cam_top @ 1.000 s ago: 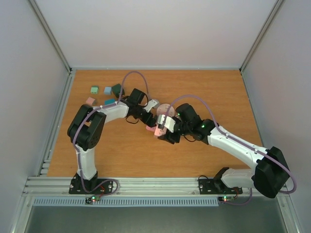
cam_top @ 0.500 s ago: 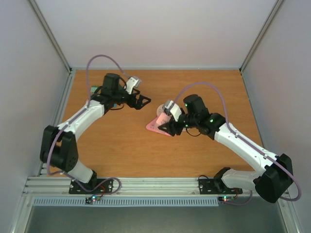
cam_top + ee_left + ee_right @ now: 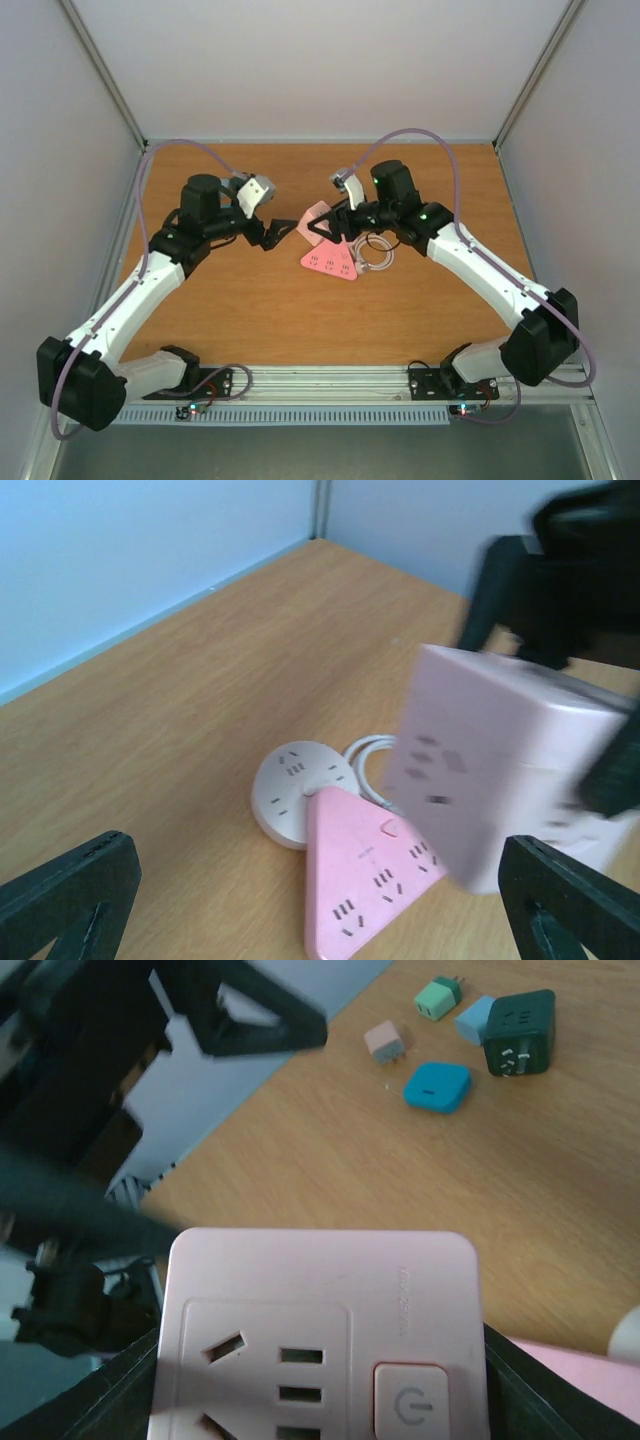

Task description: Pull the plug off the socket

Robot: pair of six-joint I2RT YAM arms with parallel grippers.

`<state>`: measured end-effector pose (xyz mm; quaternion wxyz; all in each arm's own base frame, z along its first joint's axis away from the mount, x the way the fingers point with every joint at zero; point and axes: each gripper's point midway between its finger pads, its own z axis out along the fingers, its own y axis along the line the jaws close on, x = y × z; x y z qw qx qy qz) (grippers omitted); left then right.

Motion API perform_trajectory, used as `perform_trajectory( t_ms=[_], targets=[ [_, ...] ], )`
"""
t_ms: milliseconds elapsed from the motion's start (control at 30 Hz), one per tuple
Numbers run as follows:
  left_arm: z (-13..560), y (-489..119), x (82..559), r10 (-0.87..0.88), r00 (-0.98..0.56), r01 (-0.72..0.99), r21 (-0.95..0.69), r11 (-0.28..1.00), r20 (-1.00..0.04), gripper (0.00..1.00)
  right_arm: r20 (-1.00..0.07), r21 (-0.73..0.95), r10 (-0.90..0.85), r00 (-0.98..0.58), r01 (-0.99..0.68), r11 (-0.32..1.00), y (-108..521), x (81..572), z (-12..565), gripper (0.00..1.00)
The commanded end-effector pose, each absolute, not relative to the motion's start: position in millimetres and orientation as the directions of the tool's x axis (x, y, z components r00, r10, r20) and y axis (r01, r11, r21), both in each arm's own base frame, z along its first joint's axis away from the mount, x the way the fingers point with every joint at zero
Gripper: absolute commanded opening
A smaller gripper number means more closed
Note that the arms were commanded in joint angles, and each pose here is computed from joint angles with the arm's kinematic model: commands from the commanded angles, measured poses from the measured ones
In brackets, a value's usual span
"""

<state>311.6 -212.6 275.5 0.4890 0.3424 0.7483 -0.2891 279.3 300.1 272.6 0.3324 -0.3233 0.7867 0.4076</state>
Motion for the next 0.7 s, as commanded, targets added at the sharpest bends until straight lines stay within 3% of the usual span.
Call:
perform_trajectory(
  t_ms=[0,433,533,667],
  targets=[
    [277,-227,294,0.291,-0.197,0.836,-0.006,0.548,-0.936,1.00,-0.758,0.548,-0.124,-0.641,-0.728,0.412,317,294,304,0.10],
    [289,-258,300,0.313,-0.118,0.841,0.073,0.537,-0.942,0.99,-0.684,0.651,-0.063,-0.727,-0.647,0.396,327,305,300,0.08],
    [285,-266,299,0.322,-0.122,0.854,0.066,0.516,-0.939,0.93,-0.675,0.660,-0.059,-0.735,-0.638,0.396,327,306,299,0.08],
    [281,-268,304,0.344,-0.114,0.843,0.092,0.530,-0.932,0.76,-0.662,0.673,-0.060,-0.747,-0.627,0.392,329,306,296,0.08]
  ],
)
